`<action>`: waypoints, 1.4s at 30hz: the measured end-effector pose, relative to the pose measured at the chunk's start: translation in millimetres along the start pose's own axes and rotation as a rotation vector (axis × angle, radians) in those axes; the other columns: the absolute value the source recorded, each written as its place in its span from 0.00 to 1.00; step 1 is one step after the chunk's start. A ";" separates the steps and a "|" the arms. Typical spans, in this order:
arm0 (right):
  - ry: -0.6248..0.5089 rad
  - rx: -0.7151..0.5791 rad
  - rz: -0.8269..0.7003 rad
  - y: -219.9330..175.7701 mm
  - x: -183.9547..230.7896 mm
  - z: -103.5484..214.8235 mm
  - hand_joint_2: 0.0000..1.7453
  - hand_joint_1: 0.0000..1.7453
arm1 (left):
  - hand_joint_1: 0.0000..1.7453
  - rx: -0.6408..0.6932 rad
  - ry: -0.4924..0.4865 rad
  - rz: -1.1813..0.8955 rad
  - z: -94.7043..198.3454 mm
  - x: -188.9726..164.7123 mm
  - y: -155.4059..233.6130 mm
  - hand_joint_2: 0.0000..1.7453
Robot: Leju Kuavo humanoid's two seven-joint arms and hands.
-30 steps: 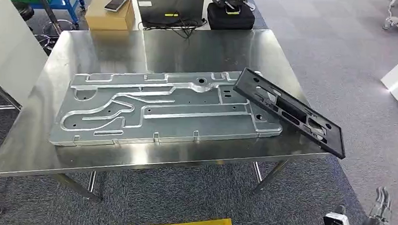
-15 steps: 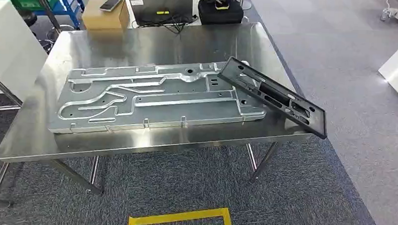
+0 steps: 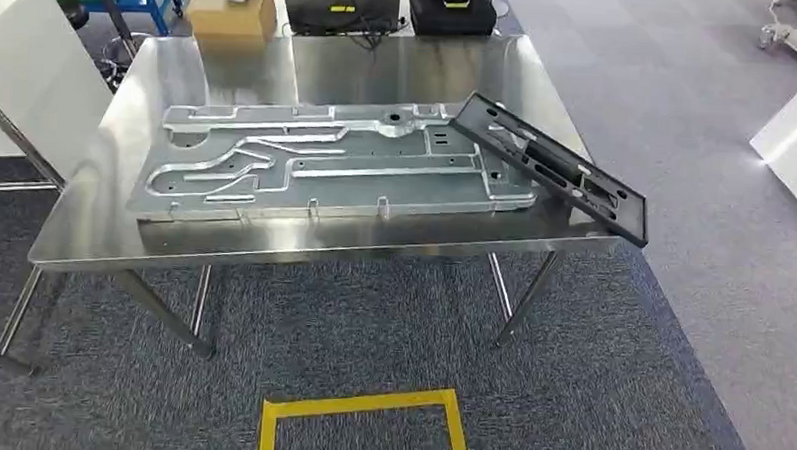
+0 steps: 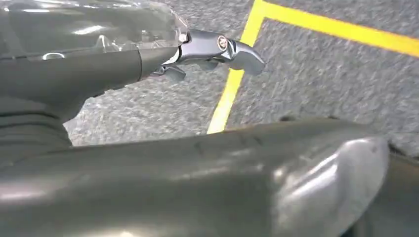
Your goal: Take the parts from the cabinet and place them on the table.
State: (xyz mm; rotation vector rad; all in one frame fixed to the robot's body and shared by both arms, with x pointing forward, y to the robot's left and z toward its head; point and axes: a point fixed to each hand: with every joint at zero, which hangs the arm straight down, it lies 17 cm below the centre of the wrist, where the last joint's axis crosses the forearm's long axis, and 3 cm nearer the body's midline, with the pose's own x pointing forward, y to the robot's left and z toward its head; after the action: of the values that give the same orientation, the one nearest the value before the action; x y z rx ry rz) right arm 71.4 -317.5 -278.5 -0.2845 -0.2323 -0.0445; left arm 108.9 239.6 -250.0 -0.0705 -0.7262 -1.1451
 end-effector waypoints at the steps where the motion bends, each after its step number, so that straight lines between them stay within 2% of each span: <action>1: 0.001 0.007 -0.003 1.6 0.0 0.2 0.00 0.00 | 0.00 0.000 0.001 -0.003 0.0 -0.3 0.0 0.00; 7: -0.003 0.026 -0.008 6.1 6.1 0.3 0.00 0.00 | 0.00 -0.016 0.010 -0.018 -0.4 -1.4 -1.7 0.00; 20: 0.048 0.076 -0.001 30.0 -3.1 6.9 0.00 0.00 | 0.00 -0.108 0.123 -0.056 14.8 -36.5 -15.0 0.00; 26: -0.004 0.112 0.001 45.6 8.0 11.1 0.00 0.00 | 0.00 -0.107 0.136 -0.073 18.2 -44.8 -8.8 0.00; 42: -0.030 0.135 0.010 51.3 21.1 11.7 0.00 0.00 | 0.00 -0.114 0.112 -0.090 15.2 -39.2 -5.0 0.00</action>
State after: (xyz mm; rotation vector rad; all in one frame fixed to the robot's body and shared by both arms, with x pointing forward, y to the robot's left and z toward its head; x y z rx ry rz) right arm 93.3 -265.2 -276.7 -0.1521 -0.2624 -0.0148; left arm 88.9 275.0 -261.6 -0.0696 -0.5687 -1.2664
